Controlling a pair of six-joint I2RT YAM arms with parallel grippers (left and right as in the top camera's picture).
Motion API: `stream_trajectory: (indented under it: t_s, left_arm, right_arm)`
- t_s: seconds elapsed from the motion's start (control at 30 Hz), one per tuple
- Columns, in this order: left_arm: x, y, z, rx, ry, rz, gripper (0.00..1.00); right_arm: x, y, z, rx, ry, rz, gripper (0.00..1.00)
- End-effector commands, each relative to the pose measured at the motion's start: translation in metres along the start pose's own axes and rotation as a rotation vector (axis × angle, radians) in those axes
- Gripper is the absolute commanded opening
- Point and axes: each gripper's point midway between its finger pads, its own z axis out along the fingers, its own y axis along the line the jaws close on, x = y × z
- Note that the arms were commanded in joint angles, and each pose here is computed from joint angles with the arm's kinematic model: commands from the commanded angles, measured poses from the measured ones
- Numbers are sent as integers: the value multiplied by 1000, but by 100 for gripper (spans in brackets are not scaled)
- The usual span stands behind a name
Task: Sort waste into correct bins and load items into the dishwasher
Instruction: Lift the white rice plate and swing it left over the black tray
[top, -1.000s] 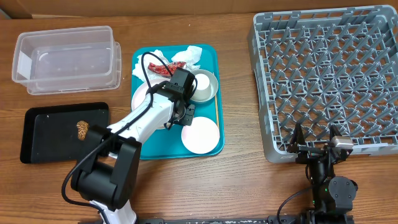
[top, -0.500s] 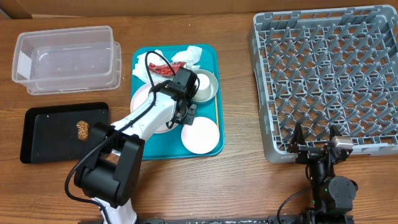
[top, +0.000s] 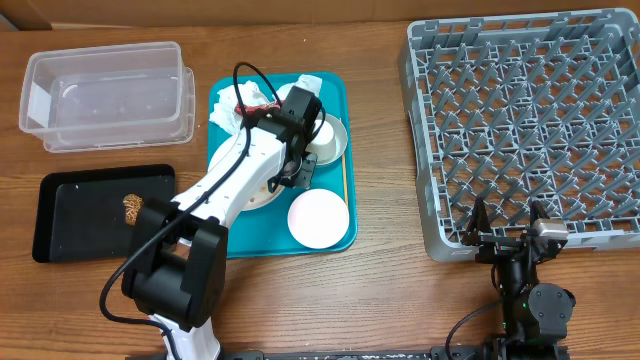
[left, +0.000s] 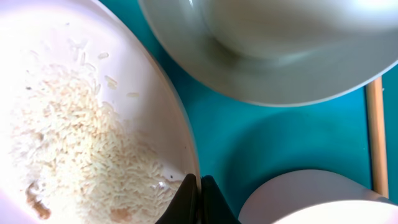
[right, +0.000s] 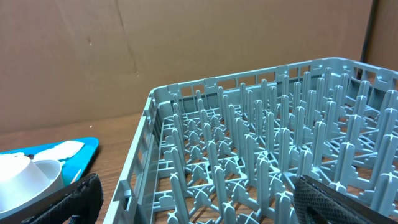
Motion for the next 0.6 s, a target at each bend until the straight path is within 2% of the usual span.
stream_trajectory:
  t_s: [0.0, 0.57]
  left_arm:
    - [-12, 9, -9, -53, -23, -32, 4]
    - [-29, 15, -56, -83, -46, -75, 4]
  right_arm:
    - [2, 0, 0, -1, -5, -4, 100]
    - [2, 0, 0, -1, -5, -4, 100]
